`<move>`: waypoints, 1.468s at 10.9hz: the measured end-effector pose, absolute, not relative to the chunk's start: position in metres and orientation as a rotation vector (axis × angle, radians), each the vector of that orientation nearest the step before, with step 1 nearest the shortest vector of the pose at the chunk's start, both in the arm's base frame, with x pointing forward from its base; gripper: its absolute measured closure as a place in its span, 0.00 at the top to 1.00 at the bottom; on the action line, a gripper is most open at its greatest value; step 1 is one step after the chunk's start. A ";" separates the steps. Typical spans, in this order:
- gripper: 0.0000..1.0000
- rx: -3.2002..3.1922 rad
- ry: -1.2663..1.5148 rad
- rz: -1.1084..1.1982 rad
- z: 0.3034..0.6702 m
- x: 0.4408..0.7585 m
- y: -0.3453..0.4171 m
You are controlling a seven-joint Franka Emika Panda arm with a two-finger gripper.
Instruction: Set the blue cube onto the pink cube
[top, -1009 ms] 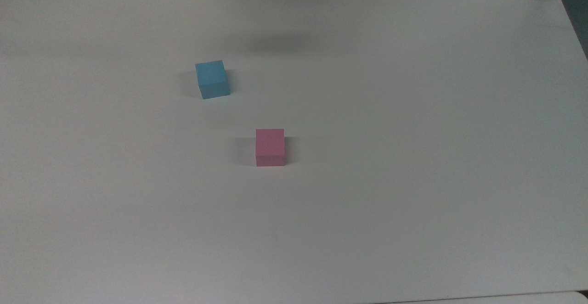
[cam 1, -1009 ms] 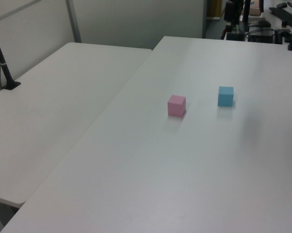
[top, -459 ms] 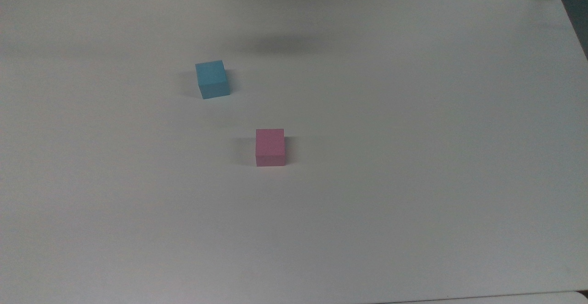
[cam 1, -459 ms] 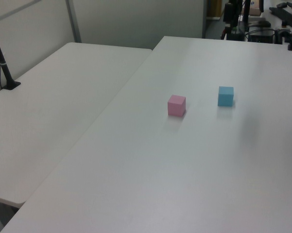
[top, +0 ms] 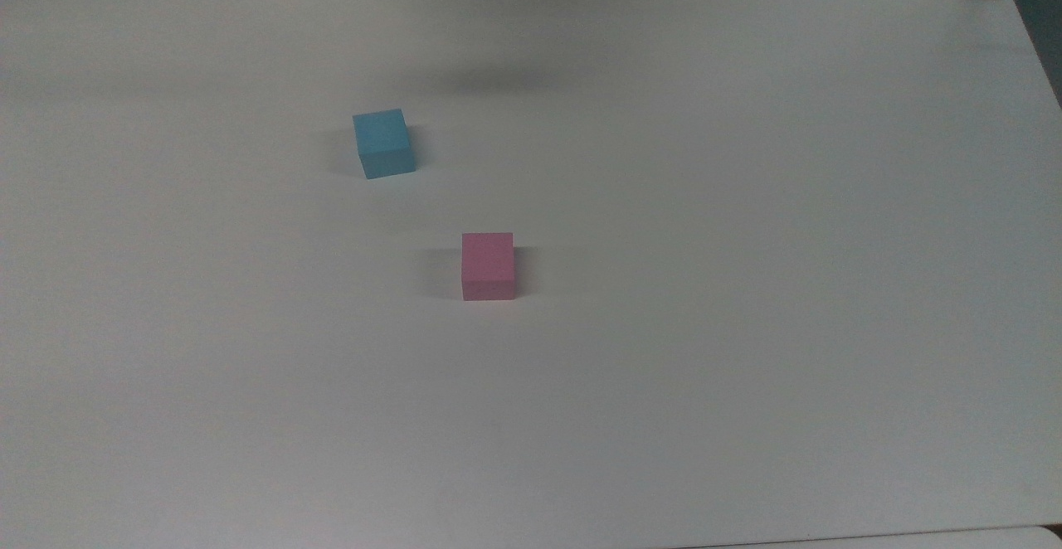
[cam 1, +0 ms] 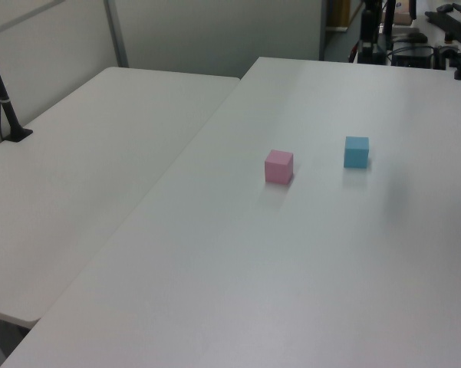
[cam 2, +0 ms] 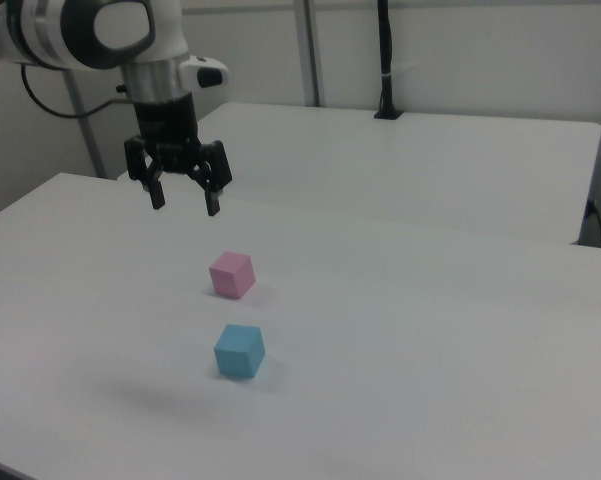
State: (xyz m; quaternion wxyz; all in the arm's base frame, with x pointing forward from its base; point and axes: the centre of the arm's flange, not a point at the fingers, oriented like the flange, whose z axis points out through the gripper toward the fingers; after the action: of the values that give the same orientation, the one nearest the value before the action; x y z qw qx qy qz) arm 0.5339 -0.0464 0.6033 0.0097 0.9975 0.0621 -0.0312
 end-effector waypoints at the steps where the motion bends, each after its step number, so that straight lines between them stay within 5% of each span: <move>1: 1.00 3.098 0.270 -0.151 0.591 0.533 -0.048; 6: 1.00 3.044 0.449 -0.386 0.507 0.535 -0.069; 11: 1.00 3.041 0.470 -0.230 0.409 0.537 -0.078; 16: 1.00 3.042 0.493 -0.287 0.364 0.541 -0.073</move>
State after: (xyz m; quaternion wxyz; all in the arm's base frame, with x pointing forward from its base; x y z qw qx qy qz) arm 0.5411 -0.0730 0.3637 0.0234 0.9826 0.1593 -0.0927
